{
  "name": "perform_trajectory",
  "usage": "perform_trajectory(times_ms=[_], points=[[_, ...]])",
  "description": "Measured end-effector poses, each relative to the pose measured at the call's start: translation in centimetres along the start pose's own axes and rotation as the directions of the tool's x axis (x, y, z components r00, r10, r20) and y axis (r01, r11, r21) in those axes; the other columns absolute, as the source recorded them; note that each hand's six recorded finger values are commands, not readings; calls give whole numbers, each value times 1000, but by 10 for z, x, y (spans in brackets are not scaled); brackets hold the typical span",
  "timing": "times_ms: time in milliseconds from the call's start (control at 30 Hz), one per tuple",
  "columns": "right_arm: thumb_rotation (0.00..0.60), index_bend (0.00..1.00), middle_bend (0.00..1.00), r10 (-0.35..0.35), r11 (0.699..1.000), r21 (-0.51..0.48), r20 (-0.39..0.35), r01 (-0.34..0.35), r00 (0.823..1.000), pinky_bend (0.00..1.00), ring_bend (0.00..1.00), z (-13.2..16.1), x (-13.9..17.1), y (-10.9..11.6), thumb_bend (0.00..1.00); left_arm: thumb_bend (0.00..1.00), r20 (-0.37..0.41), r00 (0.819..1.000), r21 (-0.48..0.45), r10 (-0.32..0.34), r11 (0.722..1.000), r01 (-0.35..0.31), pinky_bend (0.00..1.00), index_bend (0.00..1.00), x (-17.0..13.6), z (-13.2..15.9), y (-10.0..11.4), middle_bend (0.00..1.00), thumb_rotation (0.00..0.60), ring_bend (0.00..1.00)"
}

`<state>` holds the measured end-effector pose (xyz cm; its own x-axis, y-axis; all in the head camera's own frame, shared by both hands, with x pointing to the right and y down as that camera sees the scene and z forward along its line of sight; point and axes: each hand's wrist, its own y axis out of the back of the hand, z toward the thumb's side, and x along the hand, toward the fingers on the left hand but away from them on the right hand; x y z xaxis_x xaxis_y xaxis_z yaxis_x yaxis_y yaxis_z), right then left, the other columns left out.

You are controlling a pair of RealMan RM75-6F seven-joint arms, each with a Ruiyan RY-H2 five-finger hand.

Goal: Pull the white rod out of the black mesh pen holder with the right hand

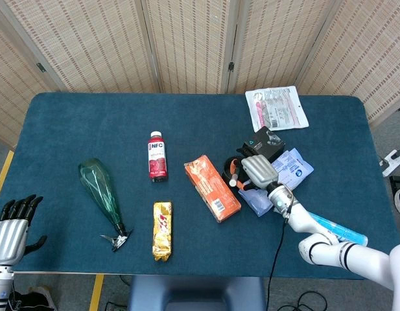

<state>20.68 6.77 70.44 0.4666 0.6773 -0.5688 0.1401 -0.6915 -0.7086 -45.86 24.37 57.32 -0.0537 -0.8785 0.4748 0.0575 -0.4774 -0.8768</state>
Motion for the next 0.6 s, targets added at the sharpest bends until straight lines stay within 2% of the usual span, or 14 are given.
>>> perform_trajectory(times_ms=[200,300,367,400,500,600], points=[[600,662,442,-51,997,-53,-1,51,999,98,153,0,3,9,327,246,1,1000,-3,1,1000,-1,136,165,0,0,0,150,600,161],[600,669,446,-87,986,-140,1,86,996,98,157,0,8,16,327,247,4,1000,-4,3,1000,-3,136,165,0,0,0,150,600,161],[600,669,446,-116,967,-227,4,114,993,98,160,-2,12,22,327,246,8,1000,-5,5,1000,-5,136,166,0,1,1,150,600,161],[600,669,446,-130,954,-270,7,127,992,98,161,-3,14,25,327,246,11,1000,-6,6,1000,-6,136,166,0,2,1,150,600,161],[600,669,446,-168,891,-423,23,162,985,98,165,-8,23,36,327,245,21,1000,-8,11,1000,-11,136,165,0,5,2,151,600,162],[600,669,449,-195,800,-571,43,184,980,98,177,-14,33,46,327,246,32,999,-12,15,1000,-15,136,165,0,8,3,150,600,161]])
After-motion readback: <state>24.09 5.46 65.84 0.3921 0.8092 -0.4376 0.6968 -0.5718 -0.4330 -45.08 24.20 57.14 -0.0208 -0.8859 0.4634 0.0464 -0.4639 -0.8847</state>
